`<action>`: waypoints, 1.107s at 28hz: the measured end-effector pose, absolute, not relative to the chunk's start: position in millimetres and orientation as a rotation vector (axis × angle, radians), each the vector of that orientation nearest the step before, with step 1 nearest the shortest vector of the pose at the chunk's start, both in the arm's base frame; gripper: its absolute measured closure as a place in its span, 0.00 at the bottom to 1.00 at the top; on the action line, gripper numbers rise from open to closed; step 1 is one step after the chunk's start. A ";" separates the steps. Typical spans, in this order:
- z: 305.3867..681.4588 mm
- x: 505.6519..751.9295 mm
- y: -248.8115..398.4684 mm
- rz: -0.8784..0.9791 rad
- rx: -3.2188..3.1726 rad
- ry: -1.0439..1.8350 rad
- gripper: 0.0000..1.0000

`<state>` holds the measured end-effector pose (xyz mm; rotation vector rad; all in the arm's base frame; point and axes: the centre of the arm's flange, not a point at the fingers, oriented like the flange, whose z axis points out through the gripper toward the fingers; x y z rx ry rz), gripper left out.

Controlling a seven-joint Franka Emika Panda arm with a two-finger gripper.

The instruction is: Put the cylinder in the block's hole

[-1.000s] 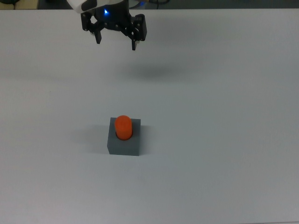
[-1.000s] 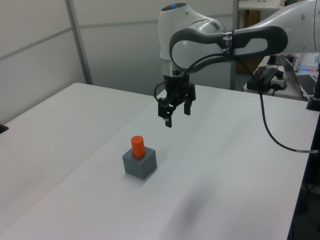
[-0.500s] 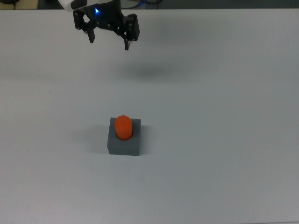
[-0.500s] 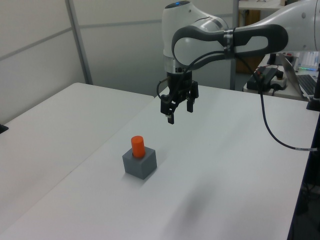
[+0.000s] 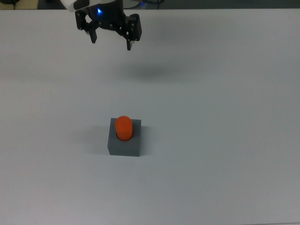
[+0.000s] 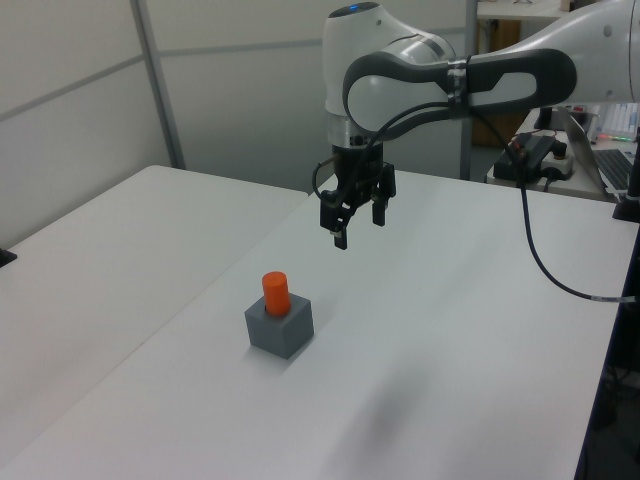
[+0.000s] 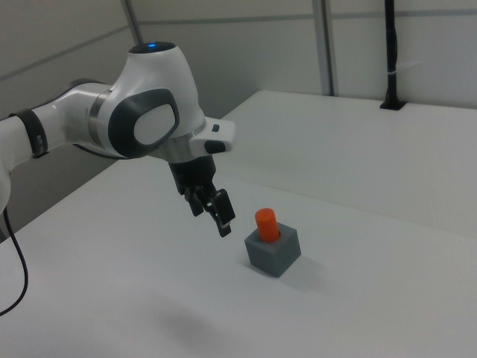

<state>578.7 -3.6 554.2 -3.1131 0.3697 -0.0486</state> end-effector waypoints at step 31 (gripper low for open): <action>554.2 578.7 -0.3 -0.049 -3.119 0.315 0.00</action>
